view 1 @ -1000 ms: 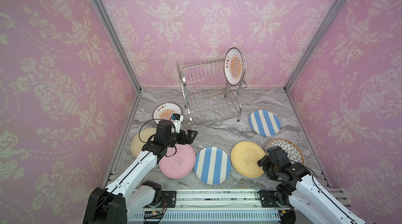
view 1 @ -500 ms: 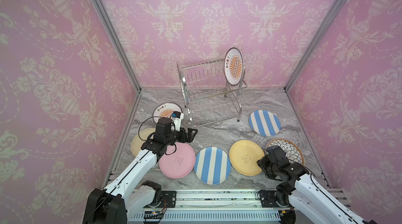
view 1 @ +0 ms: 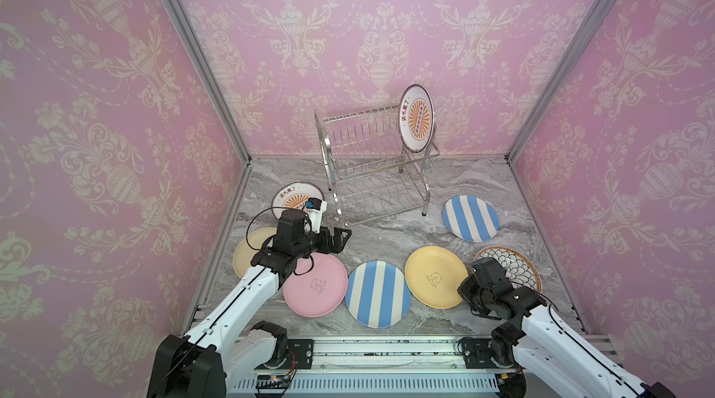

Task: Load plates into a dish rack
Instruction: Pick up the plate from the bottom-center of the table.

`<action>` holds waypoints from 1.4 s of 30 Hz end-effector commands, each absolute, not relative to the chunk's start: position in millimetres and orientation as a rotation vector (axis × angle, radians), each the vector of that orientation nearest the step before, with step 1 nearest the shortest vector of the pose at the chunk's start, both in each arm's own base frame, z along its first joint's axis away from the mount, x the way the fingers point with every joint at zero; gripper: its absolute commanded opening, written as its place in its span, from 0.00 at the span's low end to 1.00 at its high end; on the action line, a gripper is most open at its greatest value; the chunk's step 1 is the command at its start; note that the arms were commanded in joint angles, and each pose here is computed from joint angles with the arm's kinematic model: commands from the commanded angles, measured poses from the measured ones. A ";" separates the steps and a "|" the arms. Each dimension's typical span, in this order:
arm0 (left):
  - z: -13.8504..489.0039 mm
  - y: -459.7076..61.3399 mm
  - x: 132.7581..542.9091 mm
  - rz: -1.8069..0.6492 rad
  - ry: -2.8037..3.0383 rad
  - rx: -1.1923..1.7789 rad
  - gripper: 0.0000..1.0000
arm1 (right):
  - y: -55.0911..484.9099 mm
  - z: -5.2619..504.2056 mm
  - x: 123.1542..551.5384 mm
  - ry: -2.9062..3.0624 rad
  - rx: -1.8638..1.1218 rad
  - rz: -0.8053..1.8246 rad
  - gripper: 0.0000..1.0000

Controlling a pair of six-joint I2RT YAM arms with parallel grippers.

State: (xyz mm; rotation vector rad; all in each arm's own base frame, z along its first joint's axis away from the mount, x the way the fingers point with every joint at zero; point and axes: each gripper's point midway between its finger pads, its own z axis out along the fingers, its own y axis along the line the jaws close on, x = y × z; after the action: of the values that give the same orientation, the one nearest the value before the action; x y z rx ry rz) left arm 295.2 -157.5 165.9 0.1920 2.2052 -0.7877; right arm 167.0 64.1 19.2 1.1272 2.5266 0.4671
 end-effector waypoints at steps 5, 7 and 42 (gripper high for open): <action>181.3 -160.7 300.5 -0.789 2.157 0.207 0.99 | 60.9 33.8 172.9 2.522 1.073 0.434 0.08; 181.5 -160.7 300.3 -0.789 2.155 0.205 0.99 | 61.8 36.7 175.0 2.516 1.064 0.442 0.03; 292.7 -100.3 345.8 -0.635 1.876 0.126 0.99 | 32.4 444.7 290.5 2.045 0.159 -0.375 0.00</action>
State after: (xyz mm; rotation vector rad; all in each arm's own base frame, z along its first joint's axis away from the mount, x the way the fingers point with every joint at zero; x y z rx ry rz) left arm 342.0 -97.6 271.5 0.0980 1.9604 -0.5685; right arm 283.7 40.9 413.9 0.2307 2.1329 -0.2047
